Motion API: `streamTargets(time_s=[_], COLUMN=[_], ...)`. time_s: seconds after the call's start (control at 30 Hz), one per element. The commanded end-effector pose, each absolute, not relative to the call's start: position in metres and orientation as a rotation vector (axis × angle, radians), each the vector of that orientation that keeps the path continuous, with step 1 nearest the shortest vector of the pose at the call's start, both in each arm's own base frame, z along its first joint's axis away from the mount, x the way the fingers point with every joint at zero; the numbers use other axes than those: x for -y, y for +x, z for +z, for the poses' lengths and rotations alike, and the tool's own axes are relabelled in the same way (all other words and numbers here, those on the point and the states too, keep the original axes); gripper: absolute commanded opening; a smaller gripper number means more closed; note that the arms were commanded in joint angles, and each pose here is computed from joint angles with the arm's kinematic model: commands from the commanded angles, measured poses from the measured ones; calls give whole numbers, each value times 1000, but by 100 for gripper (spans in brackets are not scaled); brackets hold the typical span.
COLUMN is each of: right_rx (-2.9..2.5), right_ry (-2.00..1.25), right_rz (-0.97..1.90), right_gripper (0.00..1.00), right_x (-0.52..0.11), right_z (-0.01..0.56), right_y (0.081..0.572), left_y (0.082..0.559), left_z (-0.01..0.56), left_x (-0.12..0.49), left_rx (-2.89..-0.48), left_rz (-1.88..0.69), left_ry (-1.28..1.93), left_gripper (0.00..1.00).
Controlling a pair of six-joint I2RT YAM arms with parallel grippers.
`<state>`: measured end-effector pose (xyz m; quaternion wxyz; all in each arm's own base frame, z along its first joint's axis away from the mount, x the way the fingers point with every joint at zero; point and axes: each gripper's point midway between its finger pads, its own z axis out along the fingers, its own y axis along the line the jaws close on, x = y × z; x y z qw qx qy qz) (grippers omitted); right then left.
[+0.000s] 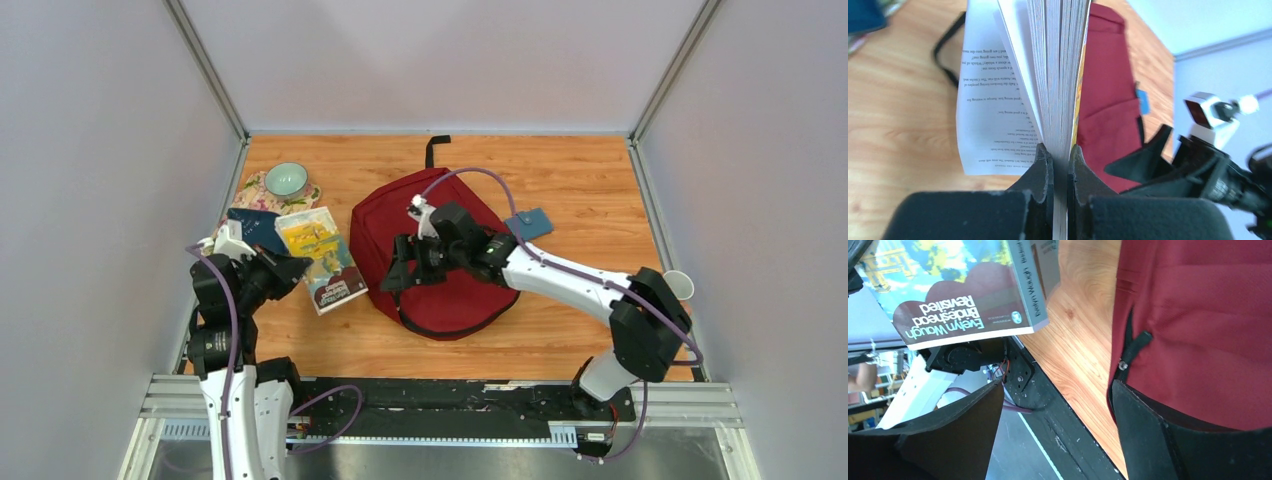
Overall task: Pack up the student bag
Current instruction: Pick up the book from the center of the board.
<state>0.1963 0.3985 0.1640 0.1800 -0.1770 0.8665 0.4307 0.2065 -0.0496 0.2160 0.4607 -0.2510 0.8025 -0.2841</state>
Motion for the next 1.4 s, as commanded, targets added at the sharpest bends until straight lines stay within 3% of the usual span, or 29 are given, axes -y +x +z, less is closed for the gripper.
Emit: streamTargets(time_s=[0.0, 0.33, 1.07, 1.17, 1.37], right_rx=[-2285, -2081, -1959, -1933, -1922], right_ry=[-450, -464, -426, -446, -428], right_rz=[1384, 1460, 1675, 1730, 1717], right_gripper=[83, 86, 86, 81, 52], right_x=[-383, -364, -386, -386, -379], right_z=[214, 259, 266, 271, 272], right_y=[201, 194, 206, 199, 195], left_y=[212, 203, 191, 193, 200], left_z=[297, 320, 299, 292, 274], left_x=[92, 131, 178, 181, 182], left_rx=[-1767, -1622, -1568, -1579, -1646], left_rz=[-987, -1349, -1596, -1604, -1576], left_ry=[-294, -78, 112, 109, 68], left_gripper=[0, 0, 0, 0, 0])
